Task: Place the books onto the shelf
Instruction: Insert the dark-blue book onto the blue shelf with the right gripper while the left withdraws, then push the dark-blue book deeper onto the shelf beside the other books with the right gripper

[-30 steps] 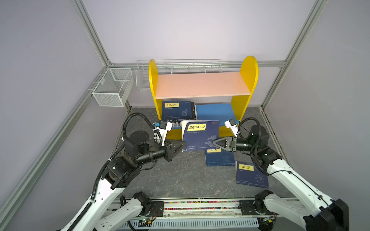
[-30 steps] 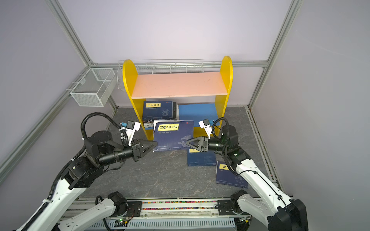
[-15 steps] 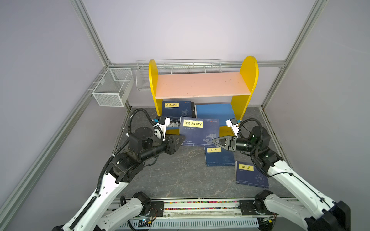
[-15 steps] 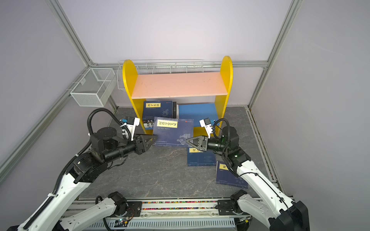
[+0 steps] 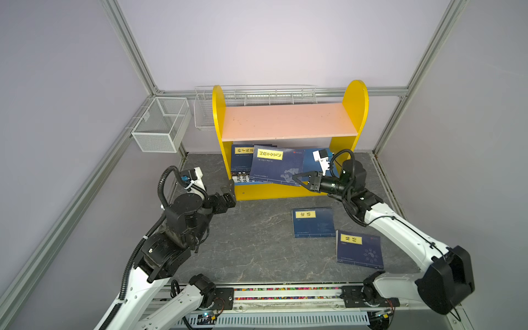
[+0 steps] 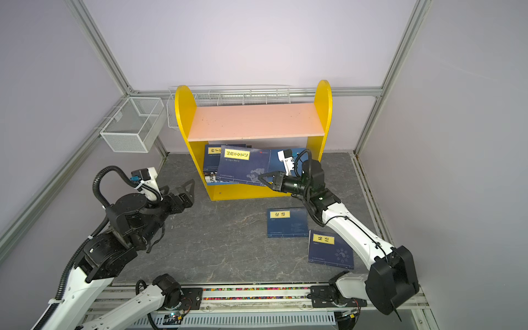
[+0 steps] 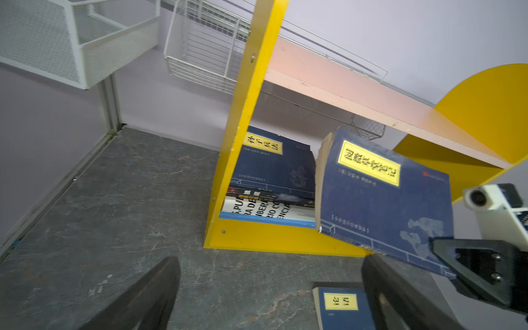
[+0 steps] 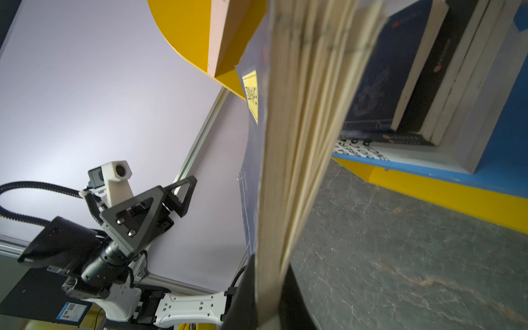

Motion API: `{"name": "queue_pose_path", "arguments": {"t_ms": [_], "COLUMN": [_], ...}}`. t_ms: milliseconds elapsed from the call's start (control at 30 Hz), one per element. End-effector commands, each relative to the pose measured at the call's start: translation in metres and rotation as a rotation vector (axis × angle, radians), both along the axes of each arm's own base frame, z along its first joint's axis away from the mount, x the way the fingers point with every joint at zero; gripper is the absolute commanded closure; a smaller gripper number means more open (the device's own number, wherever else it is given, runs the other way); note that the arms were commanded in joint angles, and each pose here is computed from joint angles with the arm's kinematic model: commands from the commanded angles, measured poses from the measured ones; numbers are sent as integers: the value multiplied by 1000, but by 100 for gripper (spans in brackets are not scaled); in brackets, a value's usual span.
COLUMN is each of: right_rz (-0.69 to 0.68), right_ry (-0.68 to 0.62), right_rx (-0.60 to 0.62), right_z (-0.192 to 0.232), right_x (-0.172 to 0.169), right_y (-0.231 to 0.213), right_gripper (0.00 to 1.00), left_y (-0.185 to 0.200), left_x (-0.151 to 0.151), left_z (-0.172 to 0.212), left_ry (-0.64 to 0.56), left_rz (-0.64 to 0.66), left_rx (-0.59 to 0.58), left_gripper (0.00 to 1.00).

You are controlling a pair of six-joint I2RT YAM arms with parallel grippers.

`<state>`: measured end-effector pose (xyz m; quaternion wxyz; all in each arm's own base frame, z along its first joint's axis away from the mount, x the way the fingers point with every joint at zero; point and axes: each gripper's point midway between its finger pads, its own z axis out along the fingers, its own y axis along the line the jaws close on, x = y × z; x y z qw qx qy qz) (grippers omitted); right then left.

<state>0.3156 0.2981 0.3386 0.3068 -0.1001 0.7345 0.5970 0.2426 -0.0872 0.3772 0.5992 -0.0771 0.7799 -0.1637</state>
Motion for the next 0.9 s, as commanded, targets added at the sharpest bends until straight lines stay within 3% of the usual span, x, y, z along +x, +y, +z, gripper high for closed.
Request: {"name": "queue_pose_path", "arguments": {"t_ms": [0,300,600,867], "right_rz": [-5,13,15,42], "right_ry": [-52,-21,-6,41], "right_rx": [-36,-4,-40,-50], "right_z": [8,-5,-16,-34], "right_x": [19,68,99,117], "right_y": [11,46,70,94], "right_gripper": [90,90,89,87], "left_y": [22,21,35,31], "left_x": [7,44,92,106], "left_z": [-6,-28,-54,-58], "left_ry": [-30,0,26,26], "left_rz": [124,129,65,46], "left_rx": [57,46,-143,-141], "left_gripper": [1,1,1,1]}}
